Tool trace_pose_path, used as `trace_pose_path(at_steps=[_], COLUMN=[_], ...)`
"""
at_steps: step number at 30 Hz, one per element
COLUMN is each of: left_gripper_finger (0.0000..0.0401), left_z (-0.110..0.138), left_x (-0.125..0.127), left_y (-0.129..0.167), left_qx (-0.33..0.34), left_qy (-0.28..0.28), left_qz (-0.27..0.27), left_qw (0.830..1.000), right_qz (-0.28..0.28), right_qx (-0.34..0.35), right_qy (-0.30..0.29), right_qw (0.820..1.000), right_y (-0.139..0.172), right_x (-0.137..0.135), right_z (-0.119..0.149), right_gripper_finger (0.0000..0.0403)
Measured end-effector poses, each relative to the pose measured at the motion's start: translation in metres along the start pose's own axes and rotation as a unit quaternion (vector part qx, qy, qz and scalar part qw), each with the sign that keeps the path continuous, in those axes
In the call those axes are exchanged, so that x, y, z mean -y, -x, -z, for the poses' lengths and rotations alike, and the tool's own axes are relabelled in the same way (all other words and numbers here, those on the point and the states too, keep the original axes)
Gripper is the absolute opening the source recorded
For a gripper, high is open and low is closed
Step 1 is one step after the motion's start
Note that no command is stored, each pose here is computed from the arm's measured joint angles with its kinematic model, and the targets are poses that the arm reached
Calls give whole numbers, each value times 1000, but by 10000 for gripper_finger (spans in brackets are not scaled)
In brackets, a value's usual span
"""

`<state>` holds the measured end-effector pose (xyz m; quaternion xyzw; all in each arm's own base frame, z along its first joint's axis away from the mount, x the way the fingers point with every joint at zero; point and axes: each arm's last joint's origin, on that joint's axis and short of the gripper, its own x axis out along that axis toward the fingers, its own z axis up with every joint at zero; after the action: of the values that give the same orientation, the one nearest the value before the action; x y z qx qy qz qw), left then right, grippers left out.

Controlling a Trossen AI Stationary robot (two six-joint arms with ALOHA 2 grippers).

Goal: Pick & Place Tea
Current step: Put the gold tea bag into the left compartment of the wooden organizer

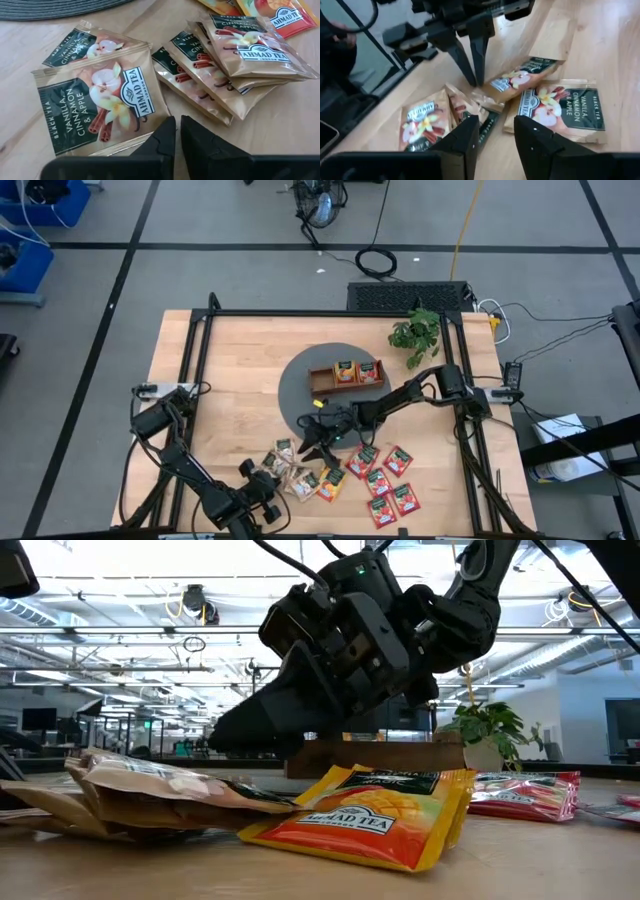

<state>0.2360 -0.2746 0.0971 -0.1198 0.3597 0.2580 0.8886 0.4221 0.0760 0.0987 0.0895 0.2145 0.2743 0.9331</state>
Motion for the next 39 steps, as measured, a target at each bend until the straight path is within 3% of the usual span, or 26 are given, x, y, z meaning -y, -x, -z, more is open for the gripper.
trace_pose_path(at_steps=[5, 10, 17, 27, 39], left_gripper_finger=[35, 35, 35, 35, 35], left_z=[1, 8, 16, 17, 19], left_x=[-1, -5, -13, -14, -14], left_y=[0, -3, -6, -7, -6], left_qx=[-5, -16, -17, -18, -17], left_qy=[-4, -9, -1, -6, -10], left_qz=[-3, -7, -11, -12, -11], left_qw=[1000, 1000, 1000, 1000, 1000], right_qz=[-3, 33, 18, 35, -37], right_qx=[-2, 9, -26, -75, -61], right_qy=[25, 36, 30, -58, -101], right_qw=[1000, 999, 999, 995, 992], right_y=[-3, -3, -9, -35, -33], right_x=[-6, -3, 5, 32, 34], right_z=[1, -4, -21, -15, -24], right_gripper_finger=[114, 114, 114, 114, 114])
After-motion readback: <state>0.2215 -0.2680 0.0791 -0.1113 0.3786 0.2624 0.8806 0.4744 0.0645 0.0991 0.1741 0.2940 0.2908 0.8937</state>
